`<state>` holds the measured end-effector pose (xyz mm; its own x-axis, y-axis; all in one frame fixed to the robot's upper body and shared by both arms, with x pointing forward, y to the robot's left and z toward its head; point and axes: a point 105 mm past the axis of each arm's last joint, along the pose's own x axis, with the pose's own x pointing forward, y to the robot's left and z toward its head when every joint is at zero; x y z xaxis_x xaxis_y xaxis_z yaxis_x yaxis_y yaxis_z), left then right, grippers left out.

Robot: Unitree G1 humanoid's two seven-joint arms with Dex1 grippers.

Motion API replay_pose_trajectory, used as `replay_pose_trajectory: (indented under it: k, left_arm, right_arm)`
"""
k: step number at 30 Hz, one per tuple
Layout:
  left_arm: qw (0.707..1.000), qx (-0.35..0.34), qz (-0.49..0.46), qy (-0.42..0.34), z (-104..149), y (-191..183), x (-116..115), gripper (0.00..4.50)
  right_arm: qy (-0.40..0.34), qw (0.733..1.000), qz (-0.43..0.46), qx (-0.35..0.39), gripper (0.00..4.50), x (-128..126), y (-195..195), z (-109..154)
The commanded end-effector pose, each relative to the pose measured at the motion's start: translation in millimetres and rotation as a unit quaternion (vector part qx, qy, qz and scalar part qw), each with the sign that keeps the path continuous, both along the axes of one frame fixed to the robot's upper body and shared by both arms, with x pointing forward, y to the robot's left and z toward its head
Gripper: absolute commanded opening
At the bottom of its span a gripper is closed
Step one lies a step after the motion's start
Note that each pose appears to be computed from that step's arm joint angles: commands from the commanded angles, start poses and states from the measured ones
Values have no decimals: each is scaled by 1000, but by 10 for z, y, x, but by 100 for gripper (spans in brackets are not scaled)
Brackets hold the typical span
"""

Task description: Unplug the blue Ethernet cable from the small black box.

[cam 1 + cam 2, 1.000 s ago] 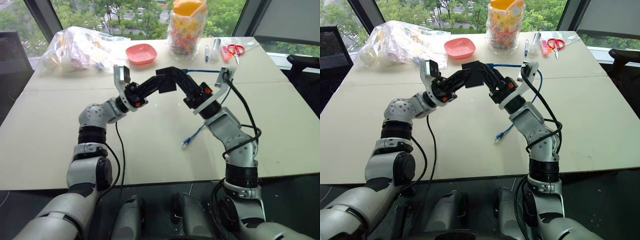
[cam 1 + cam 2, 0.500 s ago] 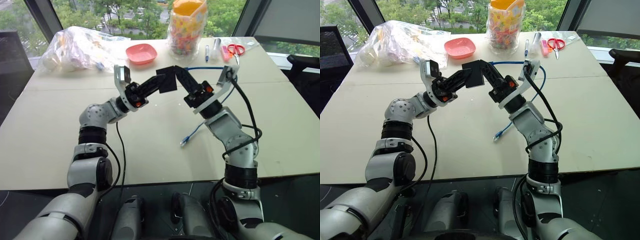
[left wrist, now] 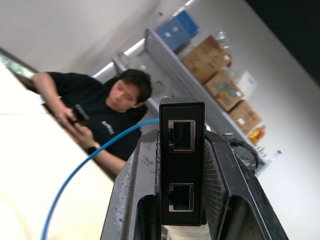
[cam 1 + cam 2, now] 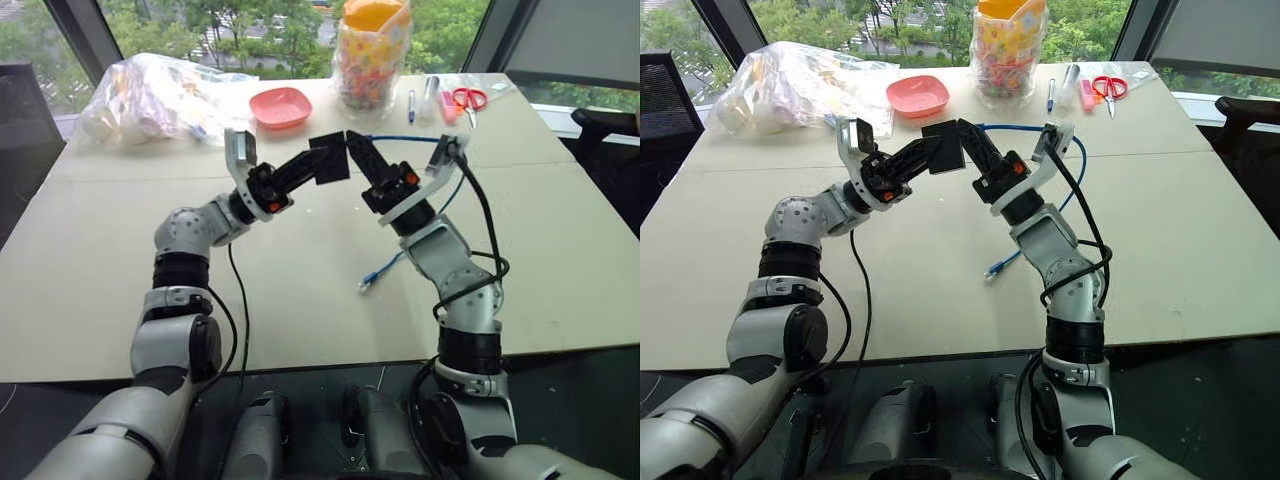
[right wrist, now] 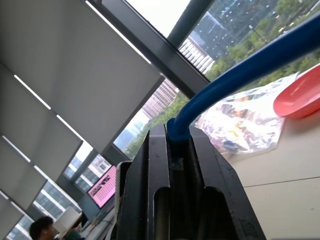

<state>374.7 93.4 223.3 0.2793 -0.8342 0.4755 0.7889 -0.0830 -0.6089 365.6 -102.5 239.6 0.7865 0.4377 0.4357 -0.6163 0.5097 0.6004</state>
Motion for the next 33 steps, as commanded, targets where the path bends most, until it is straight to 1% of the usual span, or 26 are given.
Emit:
replay_pose_trajectory:
  k: [1, 4, 6, 7, 8, 9, 12, 14, 16, 17, 19, 22, 24, 27, 30, 33]
  left_arm:
    - [999, -12, 34, -39, 195, 273, -11, 49]
    - [997, 4, 58, -51, 205, 268, 35, 49]
    - [986, 84, 112, -86, 64, 102, 151, 49]
    - [977, 125, 136, -109, -11, -10, 199, 49]
    - [968, 151, 153, -127, -61, -104, 234, 49]
    - [959, 173, 174, -144, -109, -194, 282, 49]
    - [937, 209, 219, -176, -228, -383, 381, 49]
    - [924, 229, 236, -194, -299, -479, 418, 49]
    - [912, 245, 254, -209, -350, -574, 453, 49]
    - [907, 251, 262, -215, -366, -629, 469, 49]
    - [899, 258, 274, -224, -379, -687, 495, 49]
    - [884, 272, 303, -227, -392, -734, 563, 49]
    - [874, 286, 319, -230, -420, -748, 598, 49]
    - [862, 303, 339, -225, -483, -768, 637, 49]
    - [853, 328, 343, -216, -624, -827, 638, 49]
    - [860, 334, 334, -191, -742, -876, 625, 49]
  right_arm:
    - [-13, 996, -90, -6, 4, 124, -532, 103]
    - [-7, 994, -108, -33, 4, 221, -714, 94]
    - [32, 987, -132, -83, 4, 371, -781, -66]
    - [64, 981, -146, -113, 4, 473, -810, -201]
    - [91, 974, -154, -137, 4, 555, -830, -318]
    - [111, 970, -153, -156, 4, 626, -823, -423]
    - [152, 958, -144, -197, 4, 776, -782, -658]
    - [168, 952, -141, -212, 4, 842, -778, -752]
    - [169, 951, -142, -219, 86, 889, -791, -783]
    - [168, 948, -144, -229, 115, 905, -804, -797]
    - [167, 945, -144, -240, 214, 923, -823, -810]
    - [164, 943, -102, -272, 368, 811, -773, -848]
    - [156, 941, -80, -289, 368, 674, -701, -869]
    - [132, 935, -39, -326, 368, 345, -498, -915]
    - [116, 941, -29, -316, 368, 62, -350, -909]
    - [110, 947, -51, -296, 368, -42, -351, -855]
